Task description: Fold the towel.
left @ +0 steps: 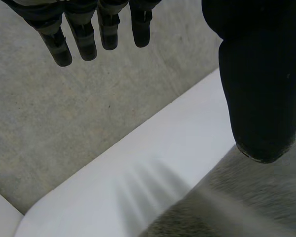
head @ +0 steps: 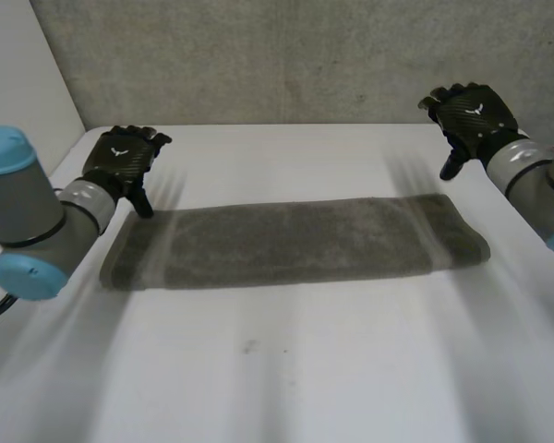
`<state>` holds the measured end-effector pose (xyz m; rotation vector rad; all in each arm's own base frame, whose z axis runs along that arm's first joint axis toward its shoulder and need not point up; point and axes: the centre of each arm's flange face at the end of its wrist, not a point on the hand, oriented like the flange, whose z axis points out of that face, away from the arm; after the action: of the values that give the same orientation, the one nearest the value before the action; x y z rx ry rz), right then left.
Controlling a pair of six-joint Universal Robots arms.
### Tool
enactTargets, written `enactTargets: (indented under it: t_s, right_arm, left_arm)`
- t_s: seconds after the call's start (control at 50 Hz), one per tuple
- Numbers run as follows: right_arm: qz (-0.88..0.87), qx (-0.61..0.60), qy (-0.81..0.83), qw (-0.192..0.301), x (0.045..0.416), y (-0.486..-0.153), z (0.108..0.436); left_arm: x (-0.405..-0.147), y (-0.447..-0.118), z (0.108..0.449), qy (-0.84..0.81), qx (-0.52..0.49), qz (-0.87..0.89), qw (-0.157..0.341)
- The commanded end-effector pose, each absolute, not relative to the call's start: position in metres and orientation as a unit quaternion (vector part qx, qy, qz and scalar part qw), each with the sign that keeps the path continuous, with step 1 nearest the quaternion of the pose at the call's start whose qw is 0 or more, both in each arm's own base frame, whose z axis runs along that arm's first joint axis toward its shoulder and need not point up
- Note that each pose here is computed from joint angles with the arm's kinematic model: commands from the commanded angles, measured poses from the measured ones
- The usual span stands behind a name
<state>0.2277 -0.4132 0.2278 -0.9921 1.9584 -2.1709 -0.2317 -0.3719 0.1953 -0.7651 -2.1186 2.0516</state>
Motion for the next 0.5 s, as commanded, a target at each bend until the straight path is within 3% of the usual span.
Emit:
enactTargets:
  t_s: [0.02, 0.16, 0.28, 0.5]
  right_arm:
    - [-0.621, -0.293, 0.727, 0.02, 0.205, -0.376, 0.212]
    - [-0.558, -0.291, 0.777, 0.012, 0.188, -0.359, 0.169]
    - [-0.559, -0.293, 0.775, -0.02, 0.167, -0.37, 0.136]
    - [-0.572, -0.303, 0.762, -0.021, 0.161, -0.383, 0.116]
  left_arm:
    - [-0.222, -0.323, 0.206, -0.715, -0.215, 0.66, 0.085]
    - [-0.221, -0.296, 0.201, -0.716, -0.2, 0.66, 0.106]
    - [-0.219, -0.286, 0.189, -0.708, -0.198, 0.669, 0.109]
    - [-0.218, -0.286, 0.186, -0.703, -0.198, 0.674, 0.11]
